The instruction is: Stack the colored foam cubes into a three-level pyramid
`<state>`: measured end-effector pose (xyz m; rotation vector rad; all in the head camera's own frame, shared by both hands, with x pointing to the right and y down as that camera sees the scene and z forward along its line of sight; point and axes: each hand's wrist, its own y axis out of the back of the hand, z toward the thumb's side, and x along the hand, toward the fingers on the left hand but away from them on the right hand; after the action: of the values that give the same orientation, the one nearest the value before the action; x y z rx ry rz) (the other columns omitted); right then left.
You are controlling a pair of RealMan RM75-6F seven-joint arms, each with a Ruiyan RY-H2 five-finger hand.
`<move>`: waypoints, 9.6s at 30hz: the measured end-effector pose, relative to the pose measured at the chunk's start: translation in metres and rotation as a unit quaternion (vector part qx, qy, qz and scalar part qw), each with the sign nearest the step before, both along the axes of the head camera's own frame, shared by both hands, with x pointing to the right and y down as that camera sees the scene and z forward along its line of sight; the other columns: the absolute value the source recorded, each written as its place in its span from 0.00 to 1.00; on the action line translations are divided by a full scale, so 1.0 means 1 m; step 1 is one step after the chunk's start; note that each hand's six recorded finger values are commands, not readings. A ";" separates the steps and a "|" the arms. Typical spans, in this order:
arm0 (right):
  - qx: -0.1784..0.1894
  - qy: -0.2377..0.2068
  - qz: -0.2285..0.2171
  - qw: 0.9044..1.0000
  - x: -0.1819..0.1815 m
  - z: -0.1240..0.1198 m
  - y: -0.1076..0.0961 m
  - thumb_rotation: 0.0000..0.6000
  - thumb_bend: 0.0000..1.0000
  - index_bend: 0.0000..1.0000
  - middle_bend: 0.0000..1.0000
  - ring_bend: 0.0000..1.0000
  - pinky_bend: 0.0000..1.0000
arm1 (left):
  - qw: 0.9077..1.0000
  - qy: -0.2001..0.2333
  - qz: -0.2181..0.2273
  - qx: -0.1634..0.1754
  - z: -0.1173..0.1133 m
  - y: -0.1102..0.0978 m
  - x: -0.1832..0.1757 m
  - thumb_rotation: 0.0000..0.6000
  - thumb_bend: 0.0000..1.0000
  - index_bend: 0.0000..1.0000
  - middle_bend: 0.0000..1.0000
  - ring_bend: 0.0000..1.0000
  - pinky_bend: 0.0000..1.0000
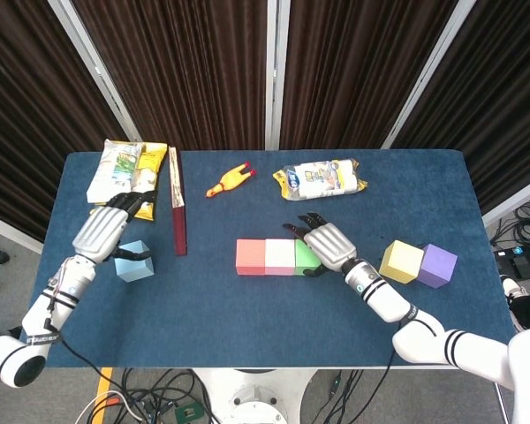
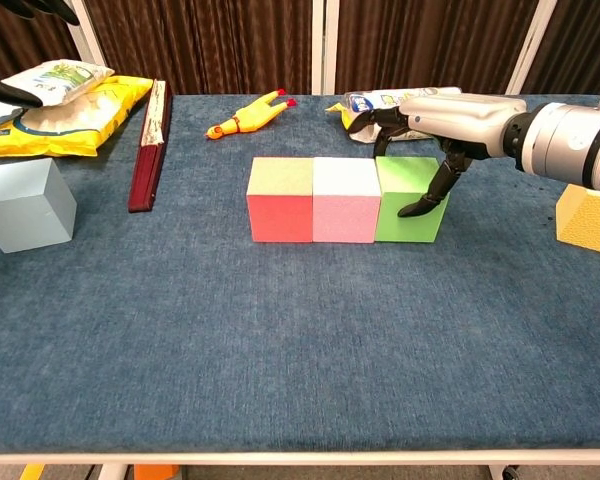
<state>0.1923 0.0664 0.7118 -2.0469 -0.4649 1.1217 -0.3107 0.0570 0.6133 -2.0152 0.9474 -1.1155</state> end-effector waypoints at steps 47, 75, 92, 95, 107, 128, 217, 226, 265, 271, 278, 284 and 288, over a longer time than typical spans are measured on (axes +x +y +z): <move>0.092 0.011 0.194 0.977 0.189 -0.139 -0.007 1.00 0.06 0.00 0.09 0.00 0.00 | 0.974 -0.191 -0.033 -0.117 0.046 0.047 -0.043 1.00 0.00 0.11 0.18 0.10 0.15; 0.072 0.013 0.200 0.977 0.193 -0.131 -0.003 1.00 0.06 0.00 0.09 0.00 0.00 | 0.965 -0.226 -0.046 -0.127 0.077 0.049 -0.042 1.00 0.04 0.21 0.17 0.10 0.15; 0.067 0.010 0.204 0.977 0.194 -0.128 -0.001 1.00 0.05 0.00 0.09 0.00 0.00 | 0.968 -0.215 -0.032 -0.126 0.080 0.046 -0.040 1.00 0.26 0.39 0.19 0.10 0.15; 0.068 0.008 0.205 0.976 0.195 -0.130 -0.002 1.00 0.05 0.00 0.09 0.00 0.00 | 0.971 -0.206 -0.025 -0.120 0.076 0.042 -0.037 1.00 0.27 0.39 0.20 0.10 0.15; 0.083 0.013 0.217 0.972 0.204 -0.142 -0.004 1.00 0.05 0.00 0.09 0.00 0.00 | 0.987 -0.111 0.067 -0.093 0.029 0.001 0.038 1.00 0.27 0.39 0.20 0.10 0.15; 0.089 0.020 0.236 0.968 0.223 -0.151 -0.001 1.00 0.05 0.00 0.09 0.00 0.00 | 0.978 -0.109 0.144 -0.101 0.022 -0.031 0.169 1.00 0.27 0.40 0.19 0.10 0.15; 0.071 0.019 0.250 0.965 0.242 -0.139 -0.001 1.00 0.05 0.00 0.09 0.00 0.00 | 0.970 -0.182 0.121 -0.103 0.032 -0.003 0.262 1.00 0.26 0.40 0.18 0.10 0.15; 0.071 0.019 0.250 0.965 0.242 -0.138 -0.001 1.00 0.05 0.00 0.09 0.00 0.00 | 0.971 -0.182 0.121 -0.102 0.029 -0.003 0.263 1.00 0.26 0.40 0.18 0.10 0.15; 0.044 0.034 0.242 0.969 0.241 -0.131 0.019 1.00 0.05 0.00 0.11 0.00 0.00 | 0.991 -0.101 0.071 -0.047 -0.016 -0.029 0.207 1.00 0.06 0.08 0.06 0.03 0.14; 0.012 0.072 0.260 0.963 0.244 -0.108 0.030 1.00 0.04 0.00 0.11 0.00 0.00 | 0.995 -0.092 0.049 0.003 -0.022 -0.046 0.147 1.00 0.06 0.11 0.07 0.03 0.13; -0.026 0.099 0.276 0.956 0.232 -0.079 0.036 1.00 0.03 0.00 0.12 0.00 0.00 | 0.991 -0.128 0.028 -0.003 0.001 -0.049 0.071 1.00 0.06 0.11 0.07 0.03 0.12; -0.039 0.109 0.278 0.954 0.213 -0.064 0.036 1.00 0.03 0.00 0.16 0.00 0.02 | 0.991 -0.131 0.034 -0.013 0.010 -0.042 0.056 1.00 0.06 0.11 0.07 0.02 0.12; -0.045 0.116 0.277 0.953 0.204 -0.054 0.036 1.00 0.04 0.00 0.16 0.00 0.02 | 0.991 -0.128 0.037 -0.016 0.012 -0.039 0.052 1.00 0.06 0.11 0.07 0.01 0.12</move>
<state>0.3963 0.1021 0.6574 -1.8717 -0.9164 1.7186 -0.2587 0.0182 0.6252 -1.8615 0.7218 -1.3171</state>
